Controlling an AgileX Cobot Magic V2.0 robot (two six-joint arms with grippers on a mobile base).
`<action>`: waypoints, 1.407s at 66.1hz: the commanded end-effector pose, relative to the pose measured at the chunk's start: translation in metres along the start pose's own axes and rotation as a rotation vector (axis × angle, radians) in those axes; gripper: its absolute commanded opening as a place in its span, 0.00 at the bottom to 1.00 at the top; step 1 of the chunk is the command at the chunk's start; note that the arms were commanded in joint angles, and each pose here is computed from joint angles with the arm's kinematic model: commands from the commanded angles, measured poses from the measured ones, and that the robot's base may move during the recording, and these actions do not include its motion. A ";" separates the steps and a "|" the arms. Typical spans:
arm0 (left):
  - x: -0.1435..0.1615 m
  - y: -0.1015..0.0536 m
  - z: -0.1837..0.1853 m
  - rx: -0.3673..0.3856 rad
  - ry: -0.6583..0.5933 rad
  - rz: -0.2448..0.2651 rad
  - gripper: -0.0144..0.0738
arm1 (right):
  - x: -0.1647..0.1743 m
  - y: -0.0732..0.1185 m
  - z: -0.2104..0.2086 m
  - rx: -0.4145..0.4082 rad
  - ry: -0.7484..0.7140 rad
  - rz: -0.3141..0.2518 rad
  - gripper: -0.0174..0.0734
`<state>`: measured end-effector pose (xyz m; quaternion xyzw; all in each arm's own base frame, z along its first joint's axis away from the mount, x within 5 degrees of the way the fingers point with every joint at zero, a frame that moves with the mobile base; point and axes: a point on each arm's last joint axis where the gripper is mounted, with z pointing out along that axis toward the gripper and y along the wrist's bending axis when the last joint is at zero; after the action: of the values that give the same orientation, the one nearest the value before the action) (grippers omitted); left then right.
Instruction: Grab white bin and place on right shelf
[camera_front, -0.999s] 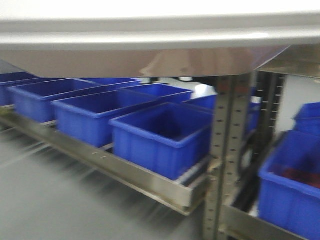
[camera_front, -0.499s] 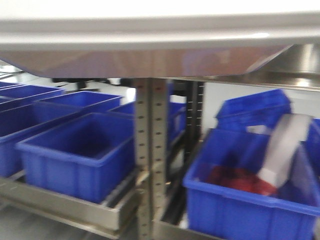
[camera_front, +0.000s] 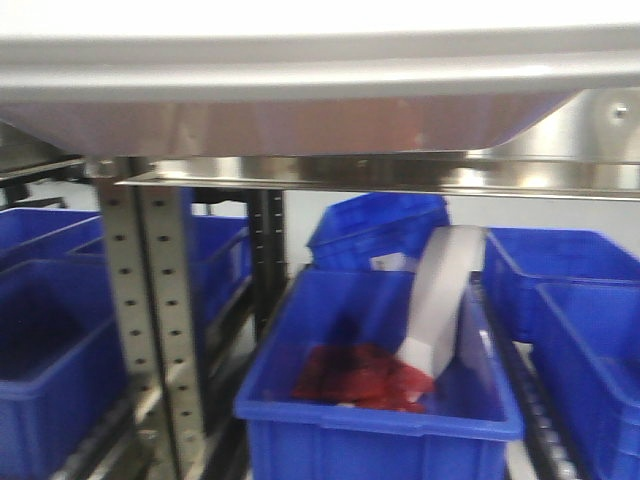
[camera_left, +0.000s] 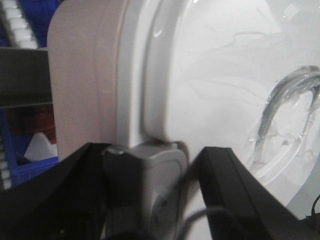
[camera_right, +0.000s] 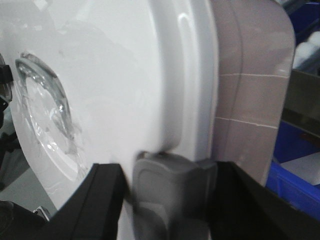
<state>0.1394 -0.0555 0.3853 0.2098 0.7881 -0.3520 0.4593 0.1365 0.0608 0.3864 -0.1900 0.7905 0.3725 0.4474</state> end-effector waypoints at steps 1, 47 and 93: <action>-0.008 -0.031 -0.007 0.252 -0.029 -0.003 0.41 | -0.010 0.030 -0.007 -0.246 -0.067 0.031 0.55; -0.009 -0.030 -0.007 0.246 -0.035 -0.003 0.41 | -0.010 0.030 -0.007 -0.246 -0.067 0.031 0.55; -0.009 -0.030 -0.007 0.246 -0.035 -0.003 0.41 | -0.010 0.030 -0.007 -0.246 -0.067 0.031 0.55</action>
<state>0.1394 -0.0555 0.3853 0.2098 0.7881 -0.3520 0.4593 0.1365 0.0608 0.3864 -0.1900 0.7905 0.3725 0.4474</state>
